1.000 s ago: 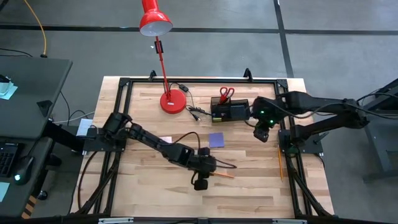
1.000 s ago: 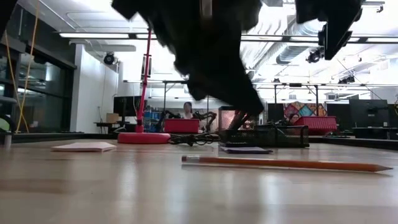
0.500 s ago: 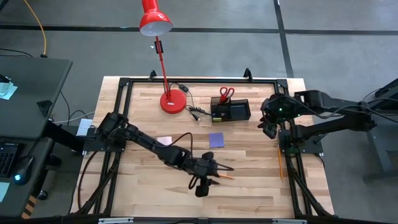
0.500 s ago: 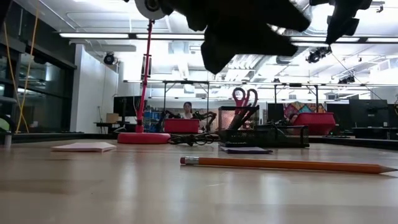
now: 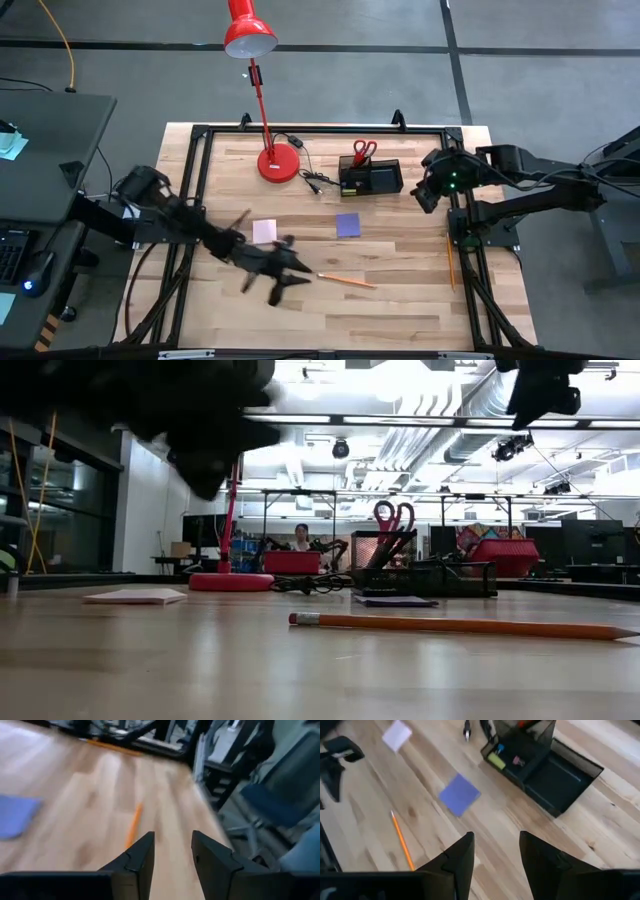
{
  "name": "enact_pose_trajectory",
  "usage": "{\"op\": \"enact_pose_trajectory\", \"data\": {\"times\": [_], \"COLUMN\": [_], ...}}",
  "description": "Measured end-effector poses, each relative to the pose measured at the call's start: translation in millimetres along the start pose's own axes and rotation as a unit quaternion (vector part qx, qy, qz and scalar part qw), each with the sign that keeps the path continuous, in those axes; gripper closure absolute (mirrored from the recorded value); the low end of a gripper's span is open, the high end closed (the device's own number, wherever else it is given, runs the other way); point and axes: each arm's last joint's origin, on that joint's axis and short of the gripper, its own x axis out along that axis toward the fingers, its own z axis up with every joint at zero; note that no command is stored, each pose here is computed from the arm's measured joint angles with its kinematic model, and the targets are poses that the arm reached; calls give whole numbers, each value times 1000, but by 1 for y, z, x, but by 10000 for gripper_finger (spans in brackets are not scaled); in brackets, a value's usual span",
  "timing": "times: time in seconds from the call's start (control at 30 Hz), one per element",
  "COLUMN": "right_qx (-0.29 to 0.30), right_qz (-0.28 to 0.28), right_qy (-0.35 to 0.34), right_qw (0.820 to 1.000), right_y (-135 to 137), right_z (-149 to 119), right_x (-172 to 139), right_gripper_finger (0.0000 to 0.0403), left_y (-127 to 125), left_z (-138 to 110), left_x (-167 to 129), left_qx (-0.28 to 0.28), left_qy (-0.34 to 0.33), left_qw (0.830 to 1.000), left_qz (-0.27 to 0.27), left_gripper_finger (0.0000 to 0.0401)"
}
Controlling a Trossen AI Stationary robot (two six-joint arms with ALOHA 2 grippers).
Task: Pick and place office supplies into organizer
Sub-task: Put the left orange pencil into the black desk organizer
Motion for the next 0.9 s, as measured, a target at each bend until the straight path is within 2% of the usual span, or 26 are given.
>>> {"op": "enact_pose_trajectory", "data": {"times": [0.13, 0.23, 0.3, 0.43, 0.53, 0.7, 0.77, 0.9], "right_qx": [37, 76, 95, 113, 113, 103, 102, 102], "right_qz": [-7, -9, -9, -8, -13, -20, -21, -15], "right_qy": [-26, -25, -19, -1, 6, 9, 10, 26], "right_qw": [999, 997, 995, 994, 994, 995, 994, 994], "right_y": [1, 2, 3, 6, 9, 14, 16, 21], "right_z": [3, 4, 5, 7, 9, 14, 16, 20], "right_x": [0, 2, 4, 11, 17, 28, 33, 44], "right_gripper_finger": [258, 258, 258, 258, 258, 258, 258, 258], "left_y": [19, 25, 29, 28, 28, 33, 42, 53], "left_z": [-26, -30, -33, -28, -26, -32, -37, -35], "left_x": [-28, -34, -36, -34, -34, -32, -28, -12], "left_qx": [55, 100, 109, 102, 97, 127, 131, 127], "left_qy": [18, 15, 26, 5, -3, 26, 52, 42], "left_qw": [998, 995, 993, 994, 995, 991, 990, 990], "left_qz": [14, 16, 34, 34, 36, 44, 13, -34], "left_gripper_finger": [282, 285, 291, 306, 314, 313, 305, 281]}}
